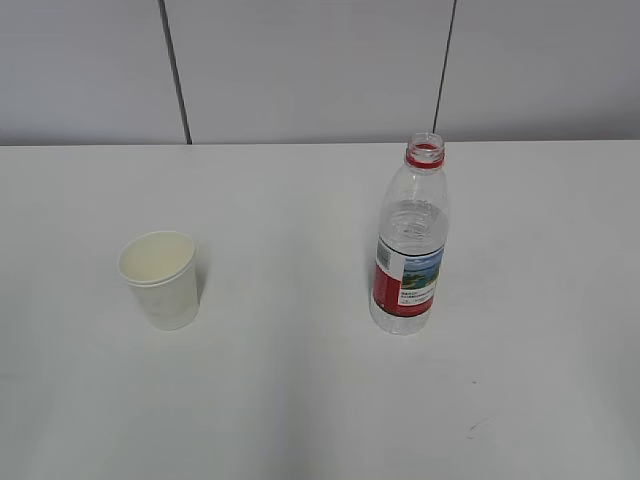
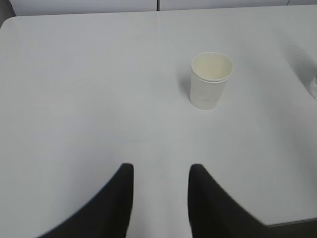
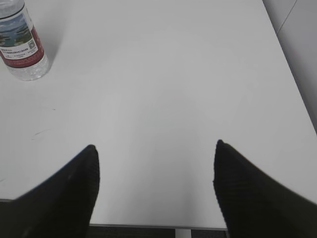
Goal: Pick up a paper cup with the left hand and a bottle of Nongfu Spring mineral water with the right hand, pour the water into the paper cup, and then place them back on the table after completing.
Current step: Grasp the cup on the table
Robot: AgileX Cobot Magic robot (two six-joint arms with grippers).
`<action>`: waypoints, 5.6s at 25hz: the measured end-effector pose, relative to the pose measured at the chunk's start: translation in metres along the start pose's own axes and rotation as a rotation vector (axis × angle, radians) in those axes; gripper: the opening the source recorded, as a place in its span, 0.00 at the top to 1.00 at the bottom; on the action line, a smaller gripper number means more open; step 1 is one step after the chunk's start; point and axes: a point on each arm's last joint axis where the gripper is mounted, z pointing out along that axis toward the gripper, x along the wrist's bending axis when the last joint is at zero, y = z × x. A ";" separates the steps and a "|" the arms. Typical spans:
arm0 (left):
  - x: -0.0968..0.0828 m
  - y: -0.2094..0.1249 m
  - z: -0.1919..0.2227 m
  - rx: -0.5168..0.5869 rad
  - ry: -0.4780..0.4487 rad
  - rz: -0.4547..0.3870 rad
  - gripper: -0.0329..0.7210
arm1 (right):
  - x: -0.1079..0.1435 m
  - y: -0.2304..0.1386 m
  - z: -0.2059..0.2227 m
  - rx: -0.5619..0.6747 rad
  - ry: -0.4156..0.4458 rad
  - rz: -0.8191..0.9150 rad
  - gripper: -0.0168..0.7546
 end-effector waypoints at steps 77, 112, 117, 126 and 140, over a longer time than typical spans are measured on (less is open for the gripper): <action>0.014 0.037 0.168 -0.217 0.034 0.062 0.64 | 0.012 0.059 0.211 -0.178 0.049 0.239 0.29; -0.002 -0.007 0.257 -0.230 -0.185 0.089 0.64 | 0.047 0.050 0.252 -0.248 0.350 -0.094 0.29; -0.007 -0.024 0.271 -0.194 -0.255 0.092 0.64 | 0.051 0.044 0.258 -0.255 0.385 -0.085 0.29; -0.015 -0.069 0.283 0.007 -0.367 0.123 0.64 | 0.065 0.025 0.277 -0.287 0.514 -0.046 0.29; -0.020 -0.077 0.282 0.040 -0.439 0.162 0.64 | 0.070 0.027 0.275 -0.355 0.576 -0.049 0.29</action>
